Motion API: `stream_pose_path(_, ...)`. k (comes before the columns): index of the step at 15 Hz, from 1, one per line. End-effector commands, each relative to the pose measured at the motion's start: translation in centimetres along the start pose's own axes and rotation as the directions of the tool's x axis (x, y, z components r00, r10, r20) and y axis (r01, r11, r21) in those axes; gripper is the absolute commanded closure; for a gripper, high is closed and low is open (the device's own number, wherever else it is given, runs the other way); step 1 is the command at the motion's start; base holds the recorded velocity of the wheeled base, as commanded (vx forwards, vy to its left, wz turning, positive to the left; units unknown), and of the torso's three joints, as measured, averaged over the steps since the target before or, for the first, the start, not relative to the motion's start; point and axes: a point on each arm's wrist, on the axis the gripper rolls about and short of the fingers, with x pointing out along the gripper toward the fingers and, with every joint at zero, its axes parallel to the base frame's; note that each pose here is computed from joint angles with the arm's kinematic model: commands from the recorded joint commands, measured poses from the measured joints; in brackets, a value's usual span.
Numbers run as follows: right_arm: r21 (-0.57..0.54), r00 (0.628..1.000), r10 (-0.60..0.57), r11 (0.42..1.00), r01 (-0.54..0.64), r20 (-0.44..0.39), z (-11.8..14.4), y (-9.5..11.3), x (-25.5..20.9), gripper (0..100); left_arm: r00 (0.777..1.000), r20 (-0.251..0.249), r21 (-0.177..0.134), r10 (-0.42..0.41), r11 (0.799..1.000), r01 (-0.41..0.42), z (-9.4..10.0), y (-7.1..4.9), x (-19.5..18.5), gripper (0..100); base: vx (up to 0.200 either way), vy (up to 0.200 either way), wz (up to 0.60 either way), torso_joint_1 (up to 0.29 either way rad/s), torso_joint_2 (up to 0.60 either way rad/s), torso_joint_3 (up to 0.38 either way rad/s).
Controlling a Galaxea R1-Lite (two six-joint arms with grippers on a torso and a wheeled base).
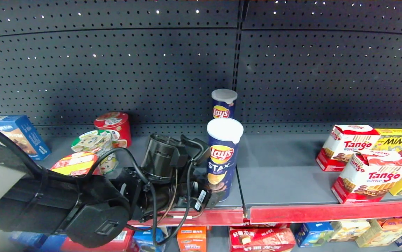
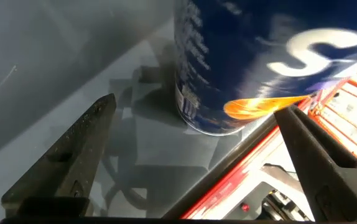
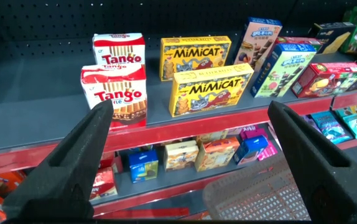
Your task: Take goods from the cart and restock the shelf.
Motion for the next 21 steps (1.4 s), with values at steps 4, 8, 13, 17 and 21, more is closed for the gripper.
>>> stream_pose_path(4, -0.002, 1.000, 0.000, 1.000, 0.000, -0.003, 0.0, 0.0, 0.0, 0, 1.000, 0.000, -0.001, 0.003, 1.000, -0.003, 0.1, 0.1, 0.8, 0, 0.000, 0.000, 0.00, 0.000, 0.00, 0.000)
stream_pose_path(8, -0.002, 1.000, 0.000, 1.000, 0.000, -0.005, 0.0, 0.0, 0.0, 0, 1.000, -0.002, -0.004, 0.007, 1.000, -0.007, 0.1, 0.2, 1.0, 0, 0.000, 0.000, 0.00, 0.000, 0.00, 0.000)
stream_pose_path(13, -0.001, 1.000, 0.000, 1.000, 0.000, 0.000, 0.0, 0.0, 0.1, 0, 1.000, -0.007, -0.005, 0.013, 1.000, -0.013, -0.3, 0.2, 0.8, 0, 0.000, 0.000, 0.00, 0.000, 0.00, 0.000)
stream_pose_path(17, -0.002, 1.000, 0.000, 1.000, 0.000, -0.005, 0.2, 0.1, 0.3, 0, 1.000, -0.007, -0.008, 0.018, 1.000, -0.018, -0.8, 0.4, -1.4, 0, 0.000, 0.000, 0.00, 0.000, 0.00, 0.000)
stream_pose_path(21, 0.000, 1.000, 0.001, 1.000, -0.001, 0.007, 0.5, 0.0, 0.3, 0, 0.997, -0.018, -0.036, 0.079, 0.996, -0.080, -1.4, 2.4, -3.0, 0, 0.000, 0.000, 0.00, 0.000, 0.00, 0.000)
